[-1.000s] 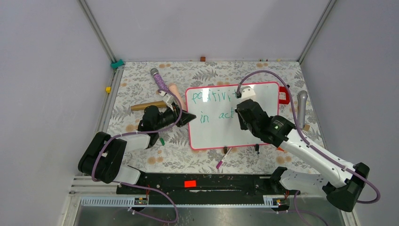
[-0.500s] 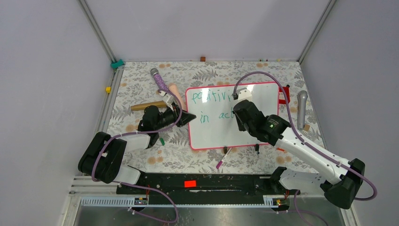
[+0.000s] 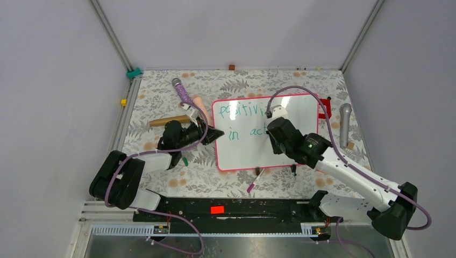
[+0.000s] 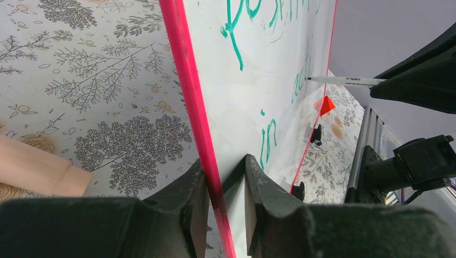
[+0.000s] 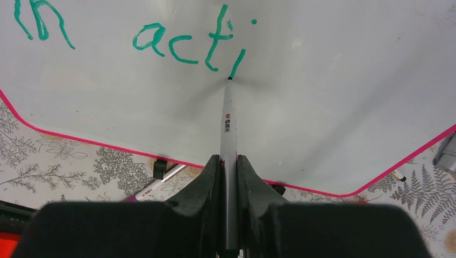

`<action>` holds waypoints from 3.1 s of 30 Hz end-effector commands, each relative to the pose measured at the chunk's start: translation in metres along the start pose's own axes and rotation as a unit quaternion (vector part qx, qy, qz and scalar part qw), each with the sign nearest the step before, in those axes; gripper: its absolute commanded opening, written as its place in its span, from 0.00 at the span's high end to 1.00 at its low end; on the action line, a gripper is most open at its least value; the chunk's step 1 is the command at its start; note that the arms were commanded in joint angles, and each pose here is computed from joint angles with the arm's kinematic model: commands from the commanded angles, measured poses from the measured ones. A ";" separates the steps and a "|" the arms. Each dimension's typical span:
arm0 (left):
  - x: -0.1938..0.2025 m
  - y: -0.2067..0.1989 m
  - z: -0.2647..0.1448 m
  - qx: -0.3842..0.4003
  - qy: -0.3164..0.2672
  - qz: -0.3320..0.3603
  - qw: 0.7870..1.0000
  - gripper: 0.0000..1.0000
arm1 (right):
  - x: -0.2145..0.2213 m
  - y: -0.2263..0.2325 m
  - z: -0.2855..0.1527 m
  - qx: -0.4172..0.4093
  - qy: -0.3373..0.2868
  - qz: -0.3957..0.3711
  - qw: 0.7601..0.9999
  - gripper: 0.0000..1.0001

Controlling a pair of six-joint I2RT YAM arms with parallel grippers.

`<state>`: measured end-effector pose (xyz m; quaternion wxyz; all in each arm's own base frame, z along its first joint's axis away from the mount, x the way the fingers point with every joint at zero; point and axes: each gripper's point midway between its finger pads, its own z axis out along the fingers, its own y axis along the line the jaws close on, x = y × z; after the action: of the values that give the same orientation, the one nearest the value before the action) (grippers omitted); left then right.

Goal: Write a sentence on the whiteboard

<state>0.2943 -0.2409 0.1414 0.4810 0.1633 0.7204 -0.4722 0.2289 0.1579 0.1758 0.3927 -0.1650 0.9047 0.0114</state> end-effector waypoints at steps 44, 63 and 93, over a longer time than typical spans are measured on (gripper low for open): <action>-0.010 0.035 -0.003 -0.083 -0.030 0.076 0.993 1.00 | -0.007 -0.020 -0.005 0.024 -0.004 0.013 1.000 1.00; -0.010 0.036 -0.003 -0.084 -0.030 0.075 0.993 1.00 | -0.017 -0.045 -0.008 0.094 -0.007 0.008 0.996 1.00; -0.010 0.036 -0.003 -0.084 -0.030 0.076 0.993 1.00 | -0.032 -0.018 -0.010 0.011 -0.038 0.020 0.999 1.00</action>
<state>0.2943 -0.2412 0.1416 0.4819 0.1629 0.7204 -0.4714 0.2428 0.1444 0.1909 0.3992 -0.1540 0.9038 -0.0101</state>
